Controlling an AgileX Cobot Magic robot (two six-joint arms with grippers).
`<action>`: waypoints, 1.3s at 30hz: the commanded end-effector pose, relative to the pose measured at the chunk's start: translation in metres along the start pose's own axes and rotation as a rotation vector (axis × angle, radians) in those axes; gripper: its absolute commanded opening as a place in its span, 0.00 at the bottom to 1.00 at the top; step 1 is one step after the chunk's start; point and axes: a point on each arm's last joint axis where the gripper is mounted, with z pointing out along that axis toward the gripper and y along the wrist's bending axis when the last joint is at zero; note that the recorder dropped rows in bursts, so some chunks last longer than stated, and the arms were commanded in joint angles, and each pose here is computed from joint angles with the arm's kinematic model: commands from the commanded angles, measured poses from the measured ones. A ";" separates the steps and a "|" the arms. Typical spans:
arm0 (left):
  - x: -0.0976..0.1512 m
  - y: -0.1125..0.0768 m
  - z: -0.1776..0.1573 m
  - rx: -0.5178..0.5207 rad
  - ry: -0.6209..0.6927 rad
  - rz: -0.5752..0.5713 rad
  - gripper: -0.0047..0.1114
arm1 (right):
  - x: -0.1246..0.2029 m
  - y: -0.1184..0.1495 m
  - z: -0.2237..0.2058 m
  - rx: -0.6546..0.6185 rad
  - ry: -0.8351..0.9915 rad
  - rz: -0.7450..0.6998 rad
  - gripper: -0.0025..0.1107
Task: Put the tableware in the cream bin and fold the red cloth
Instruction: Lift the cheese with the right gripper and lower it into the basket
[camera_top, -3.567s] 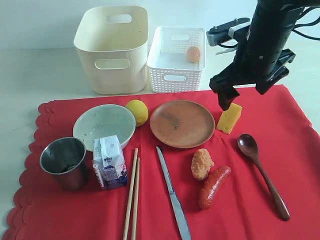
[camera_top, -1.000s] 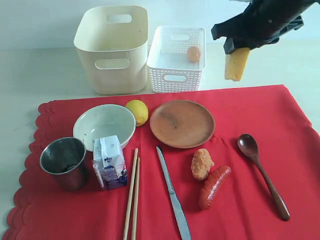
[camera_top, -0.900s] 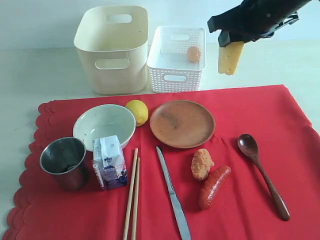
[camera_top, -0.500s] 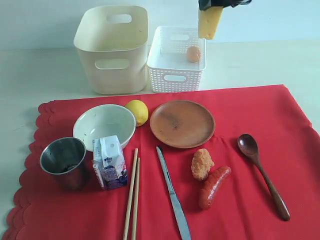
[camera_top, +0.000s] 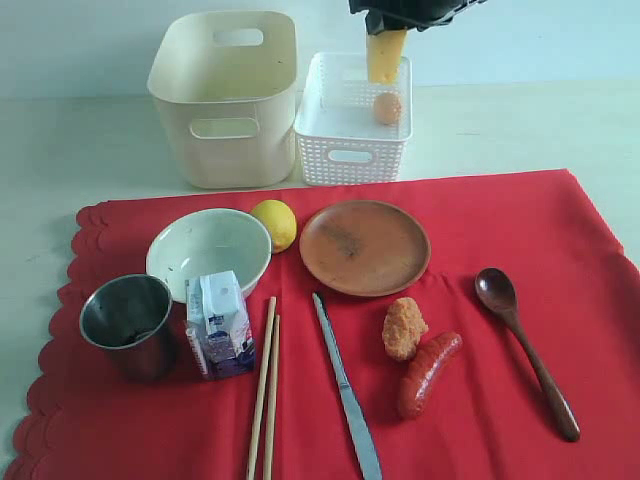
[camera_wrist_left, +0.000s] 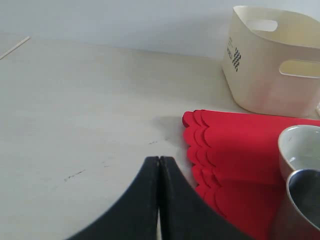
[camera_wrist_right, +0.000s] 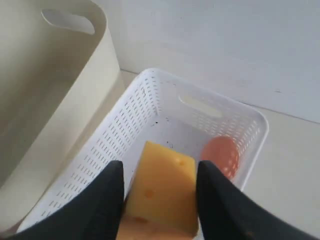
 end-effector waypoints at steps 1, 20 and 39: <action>0.000 0.000 0.000 0.000 -0.012 0.005 0.04 | 0.002 0.015 0.023 -0.024 0.000 -0.076 0.02; 0.000 0.000 0.000 0.000 -0.012 0.005 0.04 | 0.027 0.028 0.067 -0.038 0.109 -0.129 0.02; 0.000 0.000 0.000 0.000 -0.012 0.005 0.04 | 0.050 0.023 0.088 -0.033 0.205 -0.133 0.10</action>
